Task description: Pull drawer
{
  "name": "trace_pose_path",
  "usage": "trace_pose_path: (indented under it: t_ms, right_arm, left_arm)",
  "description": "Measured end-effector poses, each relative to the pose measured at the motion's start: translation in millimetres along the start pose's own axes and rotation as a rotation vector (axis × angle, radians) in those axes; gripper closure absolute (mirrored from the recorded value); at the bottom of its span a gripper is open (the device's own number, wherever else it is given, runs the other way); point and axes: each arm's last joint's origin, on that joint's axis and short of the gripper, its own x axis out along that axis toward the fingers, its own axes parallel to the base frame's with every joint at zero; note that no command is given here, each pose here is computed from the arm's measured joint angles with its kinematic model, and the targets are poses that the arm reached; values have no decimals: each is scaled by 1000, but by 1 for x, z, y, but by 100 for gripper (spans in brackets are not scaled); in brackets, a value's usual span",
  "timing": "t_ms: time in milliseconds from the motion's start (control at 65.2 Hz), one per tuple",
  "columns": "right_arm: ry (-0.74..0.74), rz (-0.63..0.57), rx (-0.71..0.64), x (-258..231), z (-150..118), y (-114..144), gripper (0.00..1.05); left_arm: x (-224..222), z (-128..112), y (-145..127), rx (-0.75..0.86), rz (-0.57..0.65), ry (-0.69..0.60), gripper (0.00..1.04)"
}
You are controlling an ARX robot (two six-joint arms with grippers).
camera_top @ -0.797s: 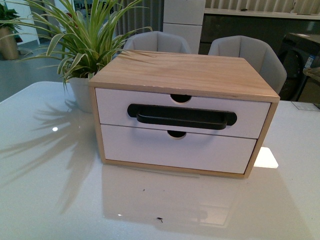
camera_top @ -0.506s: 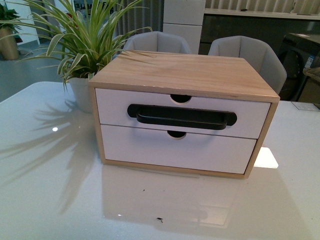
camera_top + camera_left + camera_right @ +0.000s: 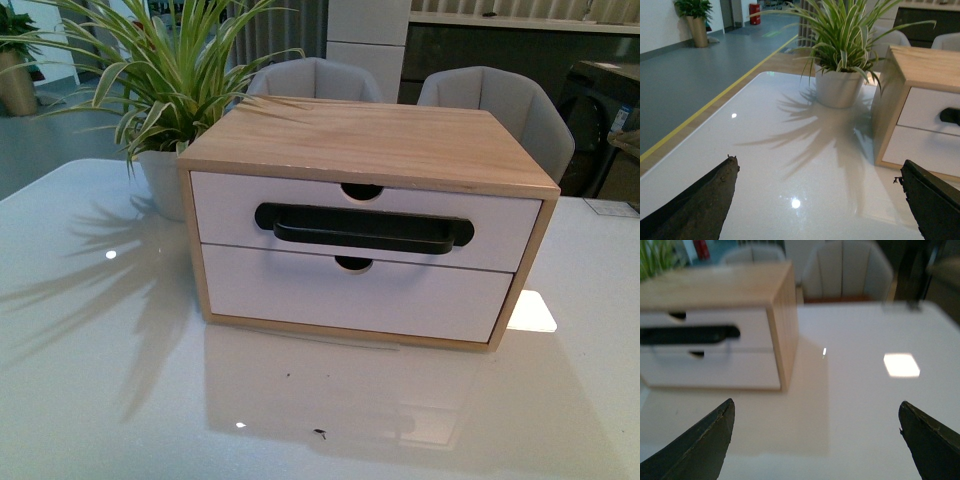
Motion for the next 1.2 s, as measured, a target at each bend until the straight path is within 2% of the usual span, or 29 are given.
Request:
trace_pose_path:
  t_ms: [77, 230, 383, 506, 828, 996, 1195]
  right_arm:
    - [33, 72, -51, 13, 22, 3, 9]
    - [130, 184, -260, 53, 57, 6, 9]
    - [211, 311, -451, 87, 77, 11, 9]
    - [236, 385, -577, 104, 90, 15, 9]
    - [286, 532, -787, 130, 89, 29, 9]
    - [271, 617, -852, 138, 90, 40, 9]
    - [265, 686, -897, 153, 89, 54, 9]
  left_arm:
    - [11, 10, -10, 38, -79, 6, 7]
    - [51, 42, -45, 251, -378, 6, 7]
    - [97, 38, -78, 472, -644, 104, 7]
    - [125, 37, -99, 570, -799, 130, 7]
    - [171, 38, -156, 752, -1024, 144, 7]
    - [189, 27, -171, 840, -1093, 178, 7]
    - [205, 25, -180, 885, -1132, 184, 7]
